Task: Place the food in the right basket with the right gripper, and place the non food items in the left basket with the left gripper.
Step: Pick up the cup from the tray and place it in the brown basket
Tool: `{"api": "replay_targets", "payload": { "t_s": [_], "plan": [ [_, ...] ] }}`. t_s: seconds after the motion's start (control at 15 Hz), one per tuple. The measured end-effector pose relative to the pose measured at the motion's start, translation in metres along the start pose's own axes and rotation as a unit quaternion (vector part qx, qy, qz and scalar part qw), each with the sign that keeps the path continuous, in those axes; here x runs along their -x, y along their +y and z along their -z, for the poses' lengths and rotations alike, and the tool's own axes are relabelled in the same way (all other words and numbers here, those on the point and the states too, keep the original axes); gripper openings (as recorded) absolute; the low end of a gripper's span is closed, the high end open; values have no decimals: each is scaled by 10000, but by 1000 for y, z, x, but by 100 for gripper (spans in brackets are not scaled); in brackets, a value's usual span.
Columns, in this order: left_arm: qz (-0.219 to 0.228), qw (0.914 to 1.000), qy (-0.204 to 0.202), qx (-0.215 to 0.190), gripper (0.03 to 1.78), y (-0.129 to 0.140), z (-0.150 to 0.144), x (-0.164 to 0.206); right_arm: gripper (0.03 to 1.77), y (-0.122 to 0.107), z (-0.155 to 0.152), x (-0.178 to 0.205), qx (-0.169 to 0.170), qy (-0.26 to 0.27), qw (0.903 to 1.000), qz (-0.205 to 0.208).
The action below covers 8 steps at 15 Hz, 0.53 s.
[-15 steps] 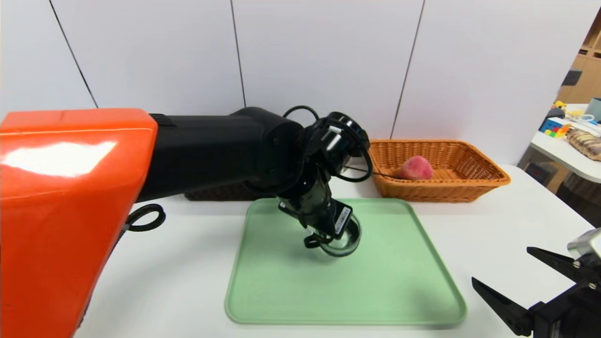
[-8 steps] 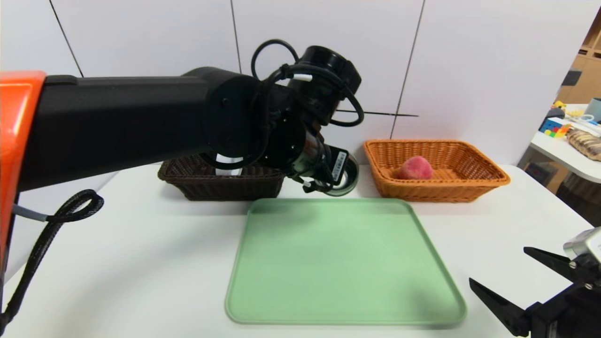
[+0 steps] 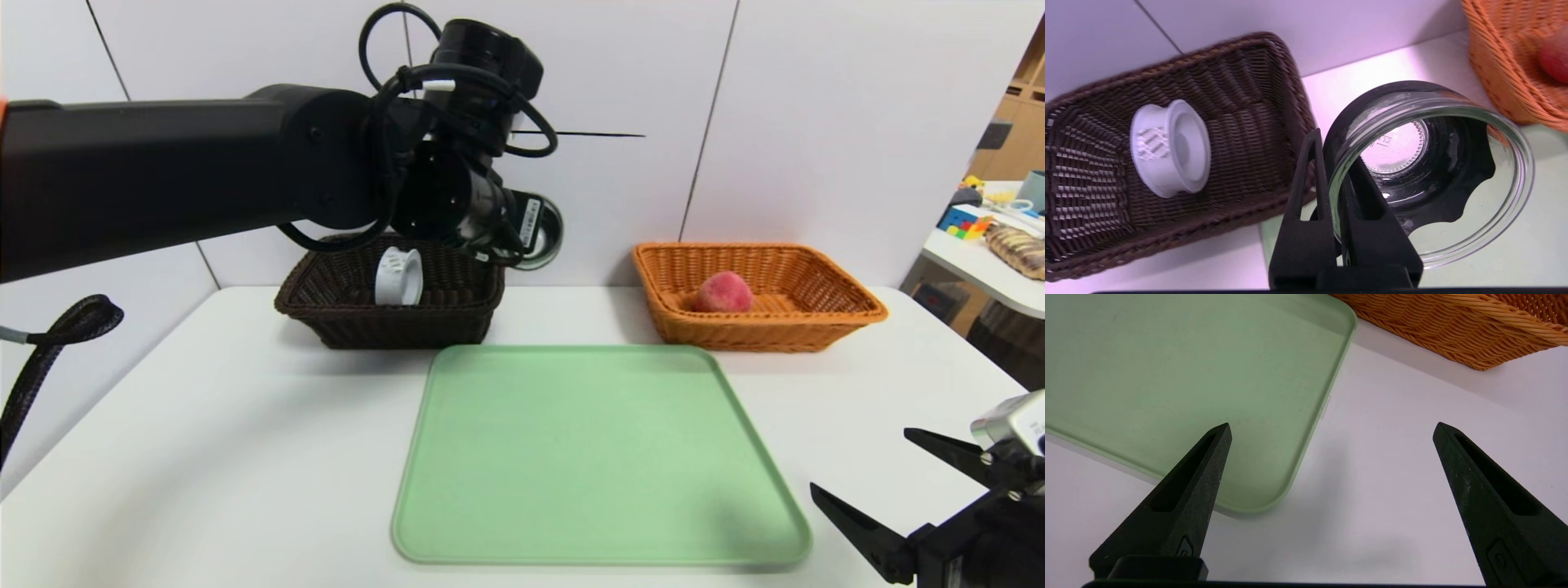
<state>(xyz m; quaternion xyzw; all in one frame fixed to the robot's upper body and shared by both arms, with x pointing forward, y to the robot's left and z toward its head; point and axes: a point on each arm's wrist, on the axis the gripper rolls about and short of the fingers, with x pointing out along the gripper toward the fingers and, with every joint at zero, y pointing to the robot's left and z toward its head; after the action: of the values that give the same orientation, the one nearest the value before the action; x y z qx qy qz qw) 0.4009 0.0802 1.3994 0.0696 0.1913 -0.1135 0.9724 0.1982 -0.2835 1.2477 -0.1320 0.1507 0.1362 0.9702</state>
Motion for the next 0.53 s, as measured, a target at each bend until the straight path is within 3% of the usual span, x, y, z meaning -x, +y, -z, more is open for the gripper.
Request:
{"api": "replay_targets", "payload": {
  "t_s": [0.53],
  "plan": [
    [-720,9960,-466,-237,12,72,-16,-33,170,1,0,0,29,1,10000,-26]
  ]
}}
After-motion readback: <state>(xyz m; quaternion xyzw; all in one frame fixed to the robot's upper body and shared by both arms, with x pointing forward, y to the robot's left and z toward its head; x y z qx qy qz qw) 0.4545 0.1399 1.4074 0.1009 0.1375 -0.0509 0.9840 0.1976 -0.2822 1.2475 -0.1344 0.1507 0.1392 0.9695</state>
